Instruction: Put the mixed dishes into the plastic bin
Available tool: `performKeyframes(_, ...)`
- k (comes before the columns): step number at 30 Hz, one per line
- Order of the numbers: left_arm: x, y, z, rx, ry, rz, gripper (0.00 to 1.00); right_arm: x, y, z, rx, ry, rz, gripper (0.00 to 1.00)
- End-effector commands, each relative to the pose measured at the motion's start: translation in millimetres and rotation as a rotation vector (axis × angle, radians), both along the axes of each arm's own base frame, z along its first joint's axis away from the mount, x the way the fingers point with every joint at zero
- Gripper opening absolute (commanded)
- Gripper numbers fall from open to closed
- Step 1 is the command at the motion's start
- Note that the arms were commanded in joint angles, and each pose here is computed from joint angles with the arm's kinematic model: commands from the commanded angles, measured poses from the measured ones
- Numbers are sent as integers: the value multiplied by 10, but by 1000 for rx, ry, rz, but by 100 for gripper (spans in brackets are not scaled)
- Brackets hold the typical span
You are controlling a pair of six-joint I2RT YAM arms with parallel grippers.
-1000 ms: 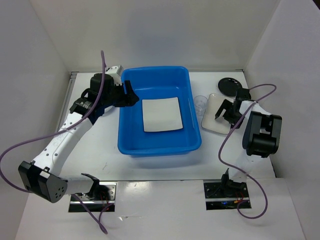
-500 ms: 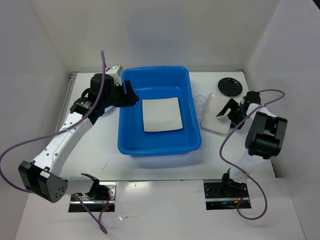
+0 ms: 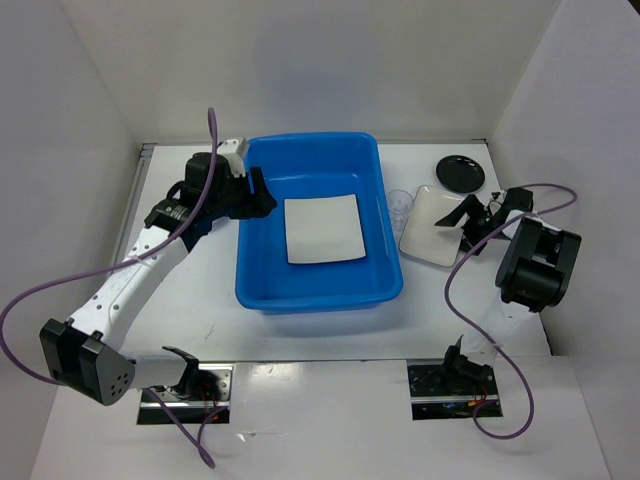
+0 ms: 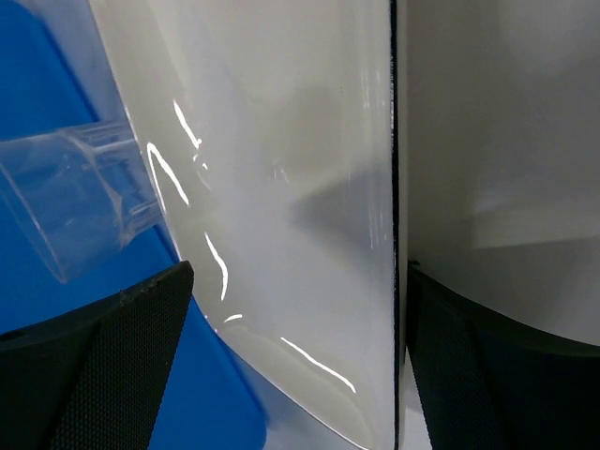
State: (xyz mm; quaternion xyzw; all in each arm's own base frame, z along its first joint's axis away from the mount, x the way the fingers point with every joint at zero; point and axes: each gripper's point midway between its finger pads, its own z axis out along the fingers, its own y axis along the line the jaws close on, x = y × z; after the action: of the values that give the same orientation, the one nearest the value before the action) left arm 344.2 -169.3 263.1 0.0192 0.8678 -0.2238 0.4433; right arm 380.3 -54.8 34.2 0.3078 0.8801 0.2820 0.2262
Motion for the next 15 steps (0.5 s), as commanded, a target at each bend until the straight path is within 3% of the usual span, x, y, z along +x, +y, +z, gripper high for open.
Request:
performKeyframes(1, 84, -7, 44, 11, -44, -5, 70, -154, 92, -444, 43, 84, 40, 94)
performKeyframes(15, 140, -12, -19, 22, -29, 3, 70, -42, 238, -351, 147, 1, 94, 82)
